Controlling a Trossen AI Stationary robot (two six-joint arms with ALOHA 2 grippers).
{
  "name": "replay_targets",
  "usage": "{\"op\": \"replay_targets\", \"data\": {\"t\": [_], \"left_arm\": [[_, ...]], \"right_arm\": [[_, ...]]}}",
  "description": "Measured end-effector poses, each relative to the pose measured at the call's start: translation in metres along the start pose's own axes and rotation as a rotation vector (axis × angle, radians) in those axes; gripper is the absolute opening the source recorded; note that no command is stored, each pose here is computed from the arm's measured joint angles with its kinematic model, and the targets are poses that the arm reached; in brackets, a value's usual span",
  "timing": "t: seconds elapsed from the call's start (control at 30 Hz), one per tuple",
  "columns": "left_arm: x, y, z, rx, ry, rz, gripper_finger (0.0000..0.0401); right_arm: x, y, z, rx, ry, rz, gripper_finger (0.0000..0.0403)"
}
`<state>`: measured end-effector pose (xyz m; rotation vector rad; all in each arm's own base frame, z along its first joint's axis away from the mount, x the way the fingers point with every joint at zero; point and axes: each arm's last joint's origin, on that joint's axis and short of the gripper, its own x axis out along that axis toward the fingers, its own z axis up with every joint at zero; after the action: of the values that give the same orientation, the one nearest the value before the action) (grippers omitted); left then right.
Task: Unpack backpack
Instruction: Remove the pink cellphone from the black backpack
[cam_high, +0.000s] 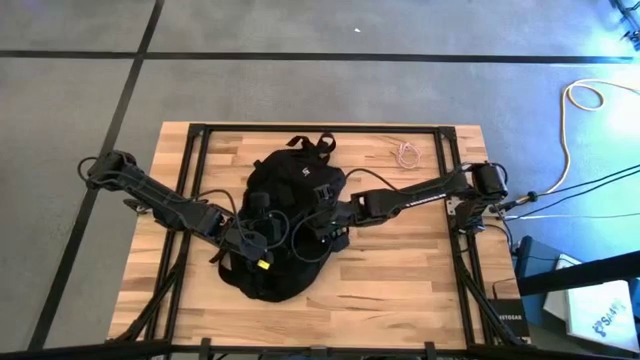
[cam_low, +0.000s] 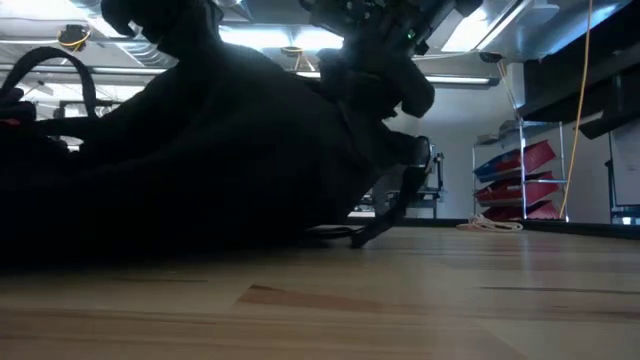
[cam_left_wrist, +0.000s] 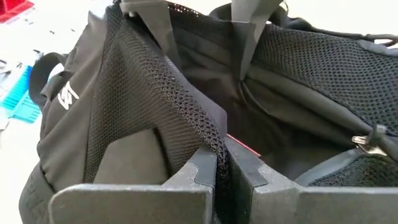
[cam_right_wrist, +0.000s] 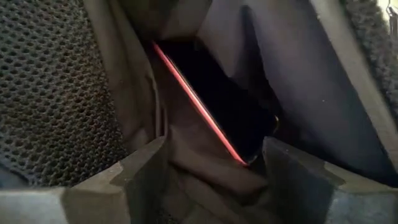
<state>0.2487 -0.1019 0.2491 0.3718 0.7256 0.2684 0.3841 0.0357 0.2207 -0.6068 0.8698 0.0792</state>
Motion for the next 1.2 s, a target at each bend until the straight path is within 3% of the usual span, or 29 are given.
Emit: {"op": "replay_targets", "data": {"t": [0.17,0.37,0.5,0.63,0.87,1.0,1.13,1.2], "left_arm": [[0.000,0.000,0.000,0.001,0.003,-0.005,0.0000],[0.000,-0.001,-0.001,0.002,0.005,-0.013,0.0000],[0.000,-0.001,0.000,-0.004,0.000,-0.011,0.0000],[0.000,-0.001,0.001,-0.007,-0.011,-0.014,0.0000],[0.000,-0.002,0.003,0.000,-0.028,-0.025,0.0000],[0.000,-0.002,0.003,-0.005,-0.030,-0.024,0.0000],[0.000,-0.002,0.003,-0.010,-0.033,-0.024,0.0000],[0.000,-0.002,0.003,-0.014,-0.034,-0.024,0.0000]], "right_arm": [[-0.009,-0.003,0.006,0.089,-0.090,0.054,0.0248],[-0.009,-0.008,0.013,0.361,-0.192,0.130,0.0248],[-0.009,-0.007,0.014,0.620,-0.185,0.173,0.0248],[-0.009,-0.006,0.015,0.756,-0.185,0.207,0.0248],[0.015,0.013,0.025,0.701,-0.242,0.212,0.0248],[0.039,0.026,0.023,0.544,-0.242,0.204,0.0248],[0.054,0.028,0.022,0.477,-0.264,0.128,0.0248],[0.061,0.029,0.019,0.382,-0.245,0.045,0.0248]]}}
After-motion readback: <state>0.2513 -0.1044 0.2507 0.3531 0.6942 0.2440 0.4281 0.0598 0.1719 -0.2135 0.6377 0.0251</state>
